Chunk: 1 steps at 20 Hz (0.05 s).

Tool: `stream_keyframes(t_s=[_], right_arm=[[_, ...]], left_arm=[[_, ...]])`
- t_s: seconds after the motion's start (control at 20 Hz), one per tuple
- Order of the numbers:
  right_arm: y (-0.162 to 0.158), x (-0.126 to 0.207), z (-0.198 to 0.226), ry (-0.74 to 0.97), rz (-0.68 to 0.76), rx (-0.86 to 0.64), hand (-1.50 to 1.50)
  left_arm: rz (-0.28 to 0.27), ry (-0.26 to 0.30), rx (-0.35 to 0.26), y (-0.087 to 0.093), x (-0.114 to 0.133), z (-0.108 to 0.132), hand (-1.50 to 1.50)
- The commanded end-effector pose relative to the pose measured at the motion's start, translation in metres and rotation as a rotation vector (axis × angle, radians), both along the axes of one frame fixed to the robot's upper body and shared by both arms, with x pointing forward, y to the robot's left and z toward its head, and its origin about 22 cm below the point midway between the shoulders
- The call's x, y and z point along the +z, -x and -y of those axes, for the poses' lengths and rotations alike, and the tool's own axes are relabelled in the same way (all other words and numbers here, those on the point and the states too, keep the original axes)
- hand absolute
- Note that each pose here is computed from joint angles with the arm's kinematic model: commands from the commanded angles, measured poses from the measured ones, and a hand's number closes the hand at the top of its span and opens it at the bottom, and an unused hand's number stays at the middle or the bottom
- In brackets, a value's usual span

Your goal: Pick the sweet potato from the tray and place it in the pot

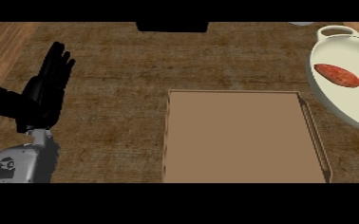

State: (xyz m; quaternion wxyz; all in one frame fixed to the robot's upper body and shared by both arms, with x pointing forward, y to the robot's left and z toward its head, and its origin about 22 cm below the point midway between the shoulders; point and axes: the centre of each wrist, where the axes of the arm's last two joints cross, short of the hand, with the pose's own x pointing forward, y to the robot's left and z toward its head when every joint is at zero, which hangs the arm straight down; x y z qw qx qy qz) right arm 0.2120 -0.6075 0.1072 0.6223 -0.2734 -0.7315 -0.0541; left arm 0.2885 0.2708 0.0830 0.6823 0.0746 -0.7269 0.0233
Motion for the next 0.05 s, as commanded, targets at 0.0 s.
stream_keyframes(t_s=[0.0], right_arm=[[0.0171,0.0091,0.0111,0.003,-0.004,0.028,-1.5]], left_arm=[[-0.012,0.001,-0.013,0.0014,0.0,0.0002,0.0]])
